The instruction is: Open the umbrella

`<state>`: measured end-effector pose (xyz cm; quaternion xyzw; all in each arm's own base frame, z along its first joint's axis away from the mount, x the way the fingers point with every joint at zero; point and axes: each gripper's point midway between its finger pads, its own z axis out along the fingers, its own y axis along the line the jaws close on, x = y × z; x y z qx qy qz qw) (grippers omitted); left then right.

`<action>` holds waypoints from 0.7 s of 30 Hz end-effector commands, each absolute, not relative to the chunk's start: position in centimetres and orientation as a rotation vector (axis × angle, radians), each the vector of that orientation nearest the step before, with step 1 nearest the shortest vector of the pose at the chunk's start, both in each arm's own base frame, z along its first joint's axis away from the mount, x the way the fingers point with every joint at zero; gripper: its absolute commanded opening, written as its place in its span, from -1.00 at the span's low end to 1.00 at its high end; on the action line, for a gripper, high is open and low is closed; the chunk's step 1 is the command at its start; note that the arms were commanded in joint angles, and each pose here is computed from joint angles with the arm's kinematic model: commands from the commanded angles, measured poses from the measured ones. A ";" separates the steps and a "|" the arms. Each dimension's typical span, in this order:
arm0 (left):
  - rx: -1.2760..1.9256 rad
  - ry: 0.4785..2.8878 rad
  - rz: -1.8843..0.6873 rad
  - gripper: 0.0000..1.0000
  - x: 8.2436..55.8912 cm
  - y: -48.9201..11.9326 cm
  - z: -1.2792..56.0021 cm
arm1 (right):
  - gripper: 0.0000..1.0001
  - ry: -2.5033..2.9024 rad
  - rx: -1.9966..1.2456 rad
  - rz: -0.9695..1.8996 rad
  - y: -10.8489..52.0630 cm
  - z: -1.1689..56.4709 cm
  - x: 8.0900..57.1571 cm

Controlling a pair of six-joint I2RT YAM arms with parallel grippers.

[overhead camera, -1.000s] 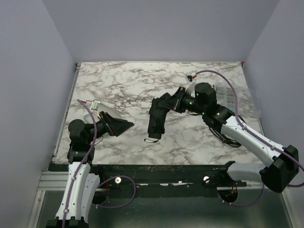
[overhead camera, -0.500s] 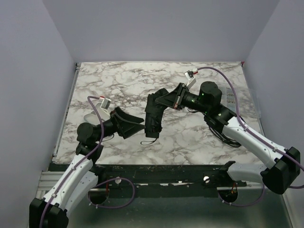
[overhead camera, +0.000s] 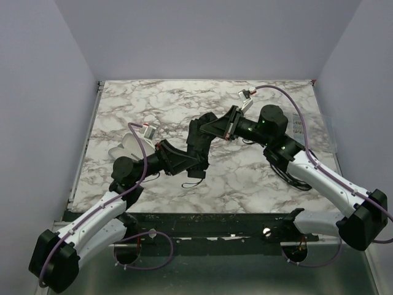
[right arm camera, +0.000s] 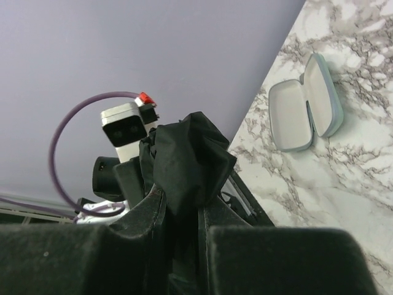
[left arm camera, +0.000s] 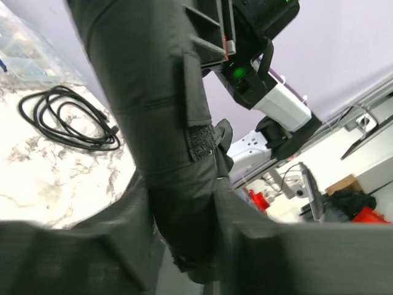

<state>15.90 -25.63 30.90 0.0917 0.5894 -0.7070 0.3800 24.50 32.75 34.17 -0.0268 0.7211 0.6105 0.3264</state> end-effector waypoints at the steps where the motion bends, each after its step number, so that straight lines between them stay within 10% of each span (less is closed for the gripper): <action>1: 0.247 1.427 -1.787 -0.81 16.1 -25.7 33.4 | -0.99 1.786 -0.122 1.685 32.9 36.5 23.4; 3: 0.243 1.491 -1.751 -1.00 16.4 -25.9 32.9 | -0.87 1.794 -0.142 1.684 32.8 36.2 23.0; 5: 0.238 1.566 -1.689 -1.00 16.8 -25.9 32.3 | 0.35 1.818 -0.156 1.641 32.6 35.6 23.1; 7: 0.239 1.622 -1.617 -1.00 17.1 -25.6 32.3 | 0.99 1.831 -0.156 1.604 32.2 35.2 23.1; 21: 0.279 1.896 -1.338 -1.00 17.7 -26.9 29.8 | 1.00 1.880 -0.149 1.538 32.8 34.8 24.3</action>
